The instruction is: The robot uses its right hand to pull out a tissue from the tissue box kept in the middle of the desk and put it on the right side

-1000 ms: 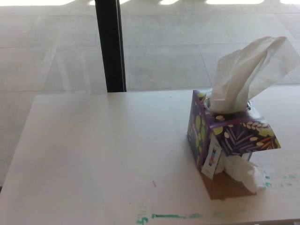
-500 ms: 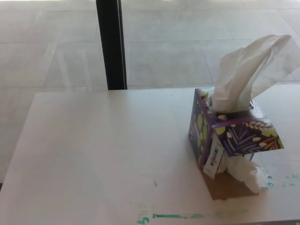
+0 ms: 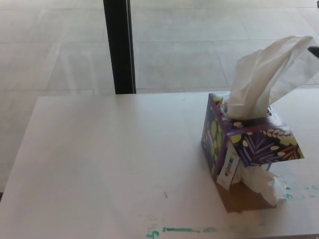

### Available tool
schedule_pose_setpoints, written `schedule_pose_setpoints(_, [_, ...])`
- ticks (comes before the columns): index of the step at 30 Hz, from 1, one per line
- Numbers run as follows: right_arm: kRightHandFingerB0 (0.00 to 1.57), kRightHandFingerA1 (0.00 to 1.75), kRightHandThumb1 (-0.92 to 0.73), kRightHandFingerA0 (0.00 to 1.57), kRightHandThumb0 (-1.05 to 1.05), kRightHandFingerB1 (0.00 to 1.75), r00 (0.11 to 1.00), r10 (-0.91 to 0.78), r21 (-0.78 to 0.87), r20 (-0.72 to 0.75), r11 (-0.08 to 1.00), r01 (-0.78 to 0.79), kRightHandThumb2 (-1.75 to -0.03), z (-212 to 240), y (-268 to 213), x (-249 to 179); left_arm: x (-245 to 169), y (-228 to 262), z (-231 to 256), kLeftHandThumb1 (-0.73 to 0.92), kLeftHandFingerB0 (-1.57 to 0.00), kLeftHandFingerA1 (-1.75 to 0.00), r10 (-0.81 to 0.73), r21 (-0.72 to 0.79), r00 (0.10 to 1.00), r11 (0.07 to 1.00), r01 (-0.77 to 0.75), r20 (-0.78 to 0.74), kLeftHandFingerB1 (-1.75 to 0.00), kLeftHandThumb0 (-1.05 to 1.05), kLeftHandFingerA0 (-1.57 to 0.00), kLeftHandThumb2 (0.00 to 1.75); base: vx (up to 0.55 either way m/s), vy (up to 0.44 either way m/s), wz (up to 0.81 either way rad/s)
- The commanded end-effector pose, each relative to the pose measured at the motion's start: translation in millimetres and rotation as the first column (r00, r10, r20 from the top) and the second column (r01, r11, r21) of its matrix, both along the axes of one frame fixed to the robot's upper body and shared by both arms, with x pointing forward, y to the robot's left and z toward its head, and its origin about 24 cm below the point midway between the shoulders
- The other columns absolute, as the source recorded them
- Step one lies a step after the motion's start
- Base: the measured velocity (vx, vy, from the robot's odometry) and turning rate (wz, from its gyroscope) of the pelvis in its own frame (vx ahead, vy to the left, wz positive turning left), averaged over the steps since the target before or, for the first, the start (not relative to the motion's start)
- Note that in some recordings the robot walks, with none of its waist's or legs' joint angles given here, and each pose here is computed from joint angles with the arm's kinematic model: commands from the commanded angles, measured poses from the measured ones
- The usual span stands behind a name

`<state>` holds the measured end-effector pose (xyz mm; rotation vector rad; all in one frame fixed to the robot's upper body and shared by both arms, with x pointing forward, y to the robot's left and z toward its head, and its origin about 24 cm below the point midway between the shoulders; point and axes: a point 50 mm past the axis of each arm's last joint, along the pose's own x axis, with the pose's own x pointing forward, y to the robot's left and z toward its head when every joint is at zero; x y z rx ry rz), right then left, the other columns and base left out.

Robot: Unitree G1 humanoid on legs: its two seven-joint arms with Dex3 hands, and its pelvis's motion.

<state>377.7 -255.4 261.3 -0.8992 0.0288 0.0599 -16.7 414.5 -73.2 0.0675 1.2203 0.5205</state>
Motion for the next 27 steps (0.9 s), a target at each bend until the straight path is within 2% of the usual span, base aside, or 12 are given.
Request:
schedule_pose_setpoints(1, [0.07, 0.09, -0.61, 0.0, -0.99, 0.07, 0.995, 0.001, -0.085, -0.101, 0.996, -0.01, -0.92, -4.2, 7.0, 7.5, -3.2, 6.6, 6.4, 0.91, -0.45, -0.57, 0.01, 0.003, 1.0, 1.0, -0.01, -0.006, -0.45, -0.82, -0.56, 0.67, 0.0, 0.0, 0.0])
schedule_pose_setpoints(3, [0.04, 0.12, -0.59, 0.0, -0.95, 0.07, 0.992, 0.005, -0.107, -0.128, 0.994, -0.019, -0.93, -5.6, 8.6, 9.7, -4.2, 7.1, 6.7, 0.9, -0.46, -0.58, 0.025, 0.004, 1.0, 1.0, -0.025, -0.005, -0.45, -0.83, -0.56, 0.67, 0.0, 0.0, 0.0])
schedule_pose_setpoints(4, [0.0, 0.0, -0.65, 0.0, -0.8, 0.27, 0.99, 0.007, -0.111, -0.138, 0.994, -0.022, -0.61, -6.5, 9.0, 10.9, -4.2, 7.2, 6.7, 0.91, -0.45, -0.58, 0.025, 0.003, 1.0, 1.0, -0.025, -0.006, -0.44, -0.83, -0.55, 0.67, 0.0, 0.0, 0.0])
schedule_pose_setpoints(5, [0.07, 0.16, -0.54, 0.0, -0.89, 0.14, 0.988, 0.009, -0.108, -0.154, 0.994, -0.026, -0.91, -10.9, 10.2, 13.1, -4.7, 7.4, 6.9, 0.91, -0.46, -0.56, 0.032, 0.003, 0.999, 0.999, -0.032, -0.006, -0.44, -0.82, -0.57, 0.67, 0.0, 0.0, 0.0])
schedule_pose_setpoints(8, [0.05, 0.18, -0.54, 0.0, -0.89, 0.15, 0.985, 0.01, -0.109, -0.17, 0.994, -0.029, -0.92, -13.3, 12.0, 15.1, -5.0, 7.4, 6.9, 0.91, -0.46, -0.58, 0.036, 0.002, 0.999, 0.999, -0.036, -0.006, -0.45, -0.82, -0.58, 0.67, 0.0, 0.0, 0.0])
schedule_pose_setpoints(9, [0.08, 0.16, -0.57, 0.0, -0.94, 0.12, 0.982, 0.021, -0.102, -0.186, 0.994, -0.04, -0.95, -15.1, 17.3, 16.2, -6.4, 6.4, 6.3, 0.92, -0.48, -0.58, -0.015, 0.013, 0.999, 1.0, 0.016, -0.037, -0.44, -0.83, -0.59, 0.68, 0.0, 0.0, 0.0])
schedule_pose_setpoints(10, [0.06, 0.07, -0.61, 0.0, -1.01, 0.07, 0.981, 0.023, -0.091, -0.19, 0.995, -0.041, -0.94, -15.9, 20.3, 16.8, -6.3, 6.4, 6.3, 0.92, -0.47, -0.56, -0.012, 0.012, 0.999, 1.0, 0.012, -0.035, -0.44, -0.83, -0.59, 0.67, 0.0, 0.0, 0.0])
schedule_pose_setpoints(12, [0.04, 0.0, -0.62, 0.0, -1.03, 0.12, 0.98, 0.049, -0.076, -0.195, 0.995, -0.065, -0.95, -16.3, 29.9, 17.5, -7.7, 5.0, 4.8, 0.91, -0.49, -0.52, -0.004, 0.012, 0.999, 1.0, 0.005, -0.039, -0.44, -0.84, -0.61, 0.67, 0.0, 0.0, 0.0])
schedule_pose_setpoints(16, [0.0, 0.06, -0.61, 0.0, -1.02, 0.08, 0.978, 0.081, -0.09, -0.192, 0.991, -0.1, -0.98, -16.7, 37.1, 17.2, -8.8, 4.4, 4.3, 0.92, -0.5, -0.5, -0.044, 0.026, 0.997, 0.999, 0.046, -0.071, -0.41, -0.86, -0.61, 0.71, 0.0, 0.0, 0.0])
schedule_pose_setpoints(20, [0.0, 0.01, -0.62, 0.0, -1.04, 0.04, 0.975, 0.102, -0.106, -0.198, 0.987, -0.125, -0.98, -19.6, 43.7, 17.7, -12.7, 3.2, 3.7, 0.92, -0.53, -0.5, -0.058, 0.028, 0.995, 0.998, 0.061, -0.084, -0.42, -0.84, -0.62, 0.68, 0.0, 0.0, 0.0])
schedule_pose_setpoints(25, [0.0, 0.02, -0.61, 0.0, -1.02, 0.07, 0.97, 0.143, -0.117, -0.195, 0.979, -0.167, -0.99, -21.5, 52.3, 19.1, -12.0, 1.2, 1.4, 0.92, -0.53, -0.5, -0.034, 0.027, 0.997, 0.999, 0.036, -0.073, -0.43, -0.85, -0.63, 0.67, 0.0, 0.0, 0.0])
schedule_pose_setpoints(27, [0.0, 0.12, -0.54, 0.0, -0.91, 0.14, 0.964, 0.172, -0.137, -0.201, 0.97, -0.201, -1.0, -24.0, 55.8, 18.2, -11.8, 1.3, 1.6, 0.92, -0.54, -0.5, -0.047, 0.029, 0.996, 0.998, 0.049, -0.08, -0.43, -0.85, -0.65, 0.69, 0.0, 0.0, 0.0])
